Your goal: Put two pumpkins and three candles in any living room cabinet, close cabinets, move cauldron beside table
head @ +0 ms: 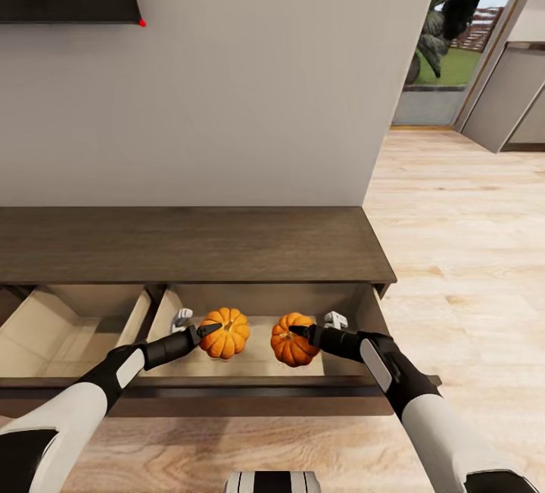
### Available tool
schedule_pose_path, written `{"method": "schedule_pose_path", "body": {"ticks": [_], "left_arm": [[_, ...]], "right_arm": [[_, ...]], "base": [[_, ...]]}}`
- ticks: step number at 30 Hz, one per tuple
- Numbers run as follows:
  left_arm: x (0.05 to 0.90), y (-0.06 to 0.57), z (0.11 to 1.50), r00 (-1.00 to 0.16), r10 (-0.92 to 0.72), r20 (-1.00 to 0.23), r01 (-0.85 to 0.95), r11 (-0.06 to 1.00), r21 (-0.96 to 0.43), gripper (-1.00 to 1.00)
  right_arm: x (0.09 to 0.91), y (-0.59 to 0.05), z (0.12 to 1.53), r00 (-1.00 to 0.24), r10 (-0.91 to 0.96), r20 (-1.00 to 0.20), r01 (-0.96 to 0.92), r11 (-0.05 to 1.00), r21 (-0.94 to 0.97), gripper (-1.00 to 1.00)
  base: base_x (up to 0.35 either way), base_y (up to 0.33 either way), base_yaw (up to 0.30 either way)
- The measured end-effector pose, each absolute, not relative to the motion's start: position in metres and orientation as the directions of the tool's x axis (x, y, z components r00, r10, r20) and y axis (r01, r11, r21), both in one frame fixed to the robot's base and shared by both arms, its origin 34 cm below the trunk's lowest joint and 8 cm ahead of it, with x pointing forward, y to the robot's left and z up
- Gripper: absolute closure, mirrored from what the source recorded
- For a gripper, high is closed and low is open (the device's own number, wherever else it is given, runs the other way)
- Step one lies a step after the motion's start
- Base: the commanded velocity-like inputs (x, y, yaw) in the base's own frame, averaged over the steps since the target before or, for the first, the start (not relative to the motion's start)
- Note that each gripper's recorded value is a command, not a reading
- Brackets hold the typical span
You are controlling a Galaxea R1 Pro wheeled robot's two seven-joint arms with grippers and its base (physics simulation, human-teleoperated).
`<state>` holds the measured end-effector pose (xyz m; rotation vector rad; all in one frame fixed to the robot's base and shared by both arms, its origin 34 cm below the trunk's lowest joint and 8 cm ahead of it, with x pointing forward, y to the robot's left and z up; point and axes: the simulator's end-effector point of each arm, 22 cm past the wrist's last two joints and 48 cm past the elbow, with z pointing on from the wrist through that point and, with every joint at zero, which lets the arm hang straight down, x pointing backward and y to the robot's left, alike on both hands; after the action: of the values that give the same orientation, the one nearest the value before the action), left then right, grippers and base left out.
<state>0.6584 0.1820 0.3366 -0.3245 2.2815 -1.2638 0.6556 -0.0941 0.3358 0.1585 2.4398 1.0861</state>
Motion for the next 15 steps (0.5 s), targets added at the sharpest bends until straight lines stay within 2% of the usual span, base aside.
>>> {"method": "schedule_pose_path", "body": {"ticks": [6,11,15], "left_arm": [[0.665,0.183,0.345,-0.83,-0.441,-0.341,0.061,0.535,-0.842,1.0],[0.669,0.182,0.352,-0.829,-0.442,-0.343,0.069,0.527,-0.847,1.0],[0.674,0.181,0.358,-0.823,-0.438,-0.36,0.089,0.528,-0.845,1.0]], "right_arm": [[0.667,-0.095,0.351,-0.87,0.329,-0.367,-0.078,0.643,0.762,1.0],[0.67,-0.094,0.357,-0.864,0.348,-0.364,-0.081,0.617,0.782,1.0],[0.669,-0.092,0.36,-0.864,0.348,-0.363,-0.089,0.606,0.791,1.0]], "base": [[0.007,0.0,0.0],[0.13,-0.053,0.0],[0.027,-0.014,0.0]]}}
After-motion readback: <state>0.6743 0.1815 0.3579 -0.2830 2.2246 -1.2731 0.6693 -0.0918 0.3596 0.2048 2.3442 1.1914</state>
